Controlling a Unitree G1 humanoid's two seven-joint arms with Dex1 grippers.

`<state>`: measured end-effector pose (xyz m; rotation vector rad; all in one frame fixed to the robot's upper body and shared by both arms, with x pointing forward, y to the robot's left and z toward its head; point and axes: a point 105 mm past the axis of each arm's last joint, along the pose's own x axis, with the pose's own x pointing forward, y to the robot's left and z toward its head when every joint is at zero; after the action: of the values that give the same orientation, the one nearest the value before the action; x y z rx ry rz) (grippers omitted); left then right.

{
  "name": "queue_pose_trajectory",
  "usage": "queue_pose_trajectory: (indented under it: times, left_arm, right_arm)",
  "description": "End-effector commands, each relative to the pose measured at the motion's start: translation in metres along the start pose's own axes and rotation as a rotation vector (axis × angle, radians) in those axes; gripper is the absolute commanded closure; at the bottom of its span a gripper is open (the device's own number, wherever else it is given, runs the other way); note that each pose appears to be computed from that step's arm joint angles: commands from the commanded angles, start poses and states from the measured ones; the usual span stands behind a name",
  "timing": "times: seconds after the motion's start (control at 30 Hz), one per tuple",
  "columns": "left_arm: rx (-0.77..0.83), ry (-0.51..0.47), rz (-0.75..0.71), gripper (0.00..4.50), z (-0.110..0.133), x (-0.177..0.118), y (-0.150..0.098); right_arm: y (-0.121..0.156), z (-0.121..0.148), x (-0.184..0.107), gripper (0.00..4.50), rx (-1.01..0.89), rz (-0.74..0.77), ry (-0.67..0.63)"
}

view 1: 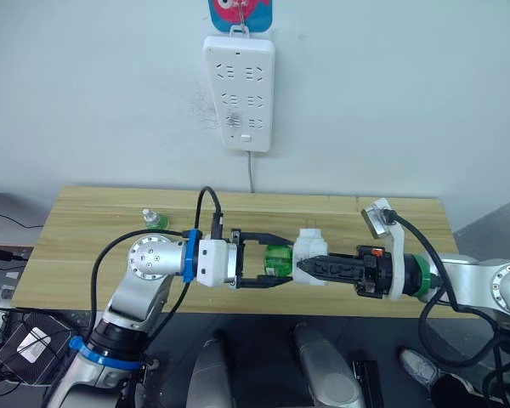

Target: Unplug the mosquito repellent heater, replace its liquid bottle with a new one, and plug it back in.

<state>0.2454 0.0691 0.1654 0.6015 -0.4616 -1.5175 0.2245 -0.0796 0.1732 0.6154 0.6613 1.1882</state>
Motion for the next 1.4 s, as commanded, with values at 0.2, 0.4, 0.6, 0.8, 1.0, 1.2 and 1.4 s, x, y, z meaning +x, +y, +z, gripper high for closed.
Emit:
queue_pose_trajectory:
  times: [0.2, 0.4, 0.6, 0.8, 1.0, 1.2, 1.4]
  left_arm:
    - [-0.513, 0.0, -0.064, 2.25, 0.003, 0.003, -0.001]
    - [-0.693, 0.025, -0.115, 2.25, 0.008, -0.007, 0.01]
    - [-0.475, 0.052, -0.049, 1.23, -0.006, -0.011, 0.011]
    - [-0.229, 0.04, 0.072, 0.0, -0.01, -0.02, 0.008]
    - [-0.085, -0.052, 0.192, 0.0, 0.01, -0.016, 0.0]
    - [-0.066, -0.065, 0.134, 0.19, 0.016, -0.009, -0.008]
    - [-0.078, -0.058, 0.133, 1.6, 0.016, -0.008, -0.001]
  right_arm:
    - [0.026, -0.005, 0.002, 1.49, -0.03, 0.145, 0.032]
    - [0.03, -0.008, 0.002, 1.49, -0.036, 0.161, 0.041]
    - [0.027, -0.005, 0.0, 1.49, -0.027, 0.148, 0.003]
    - [0.023, -0.001, -0.003, 1.49, -0.023, 0.119, -0.031]
    - [0.02, 0.001, -0.004, 1.49, -0.02, 0.093, -0.049]
    - [0.02, 0.002, -0.004, 1.49, -0.023, 0.09, -0.051]
    - [0.022, 0.003, -0.003, 1.49, -0.028, 0.101, -0.05]
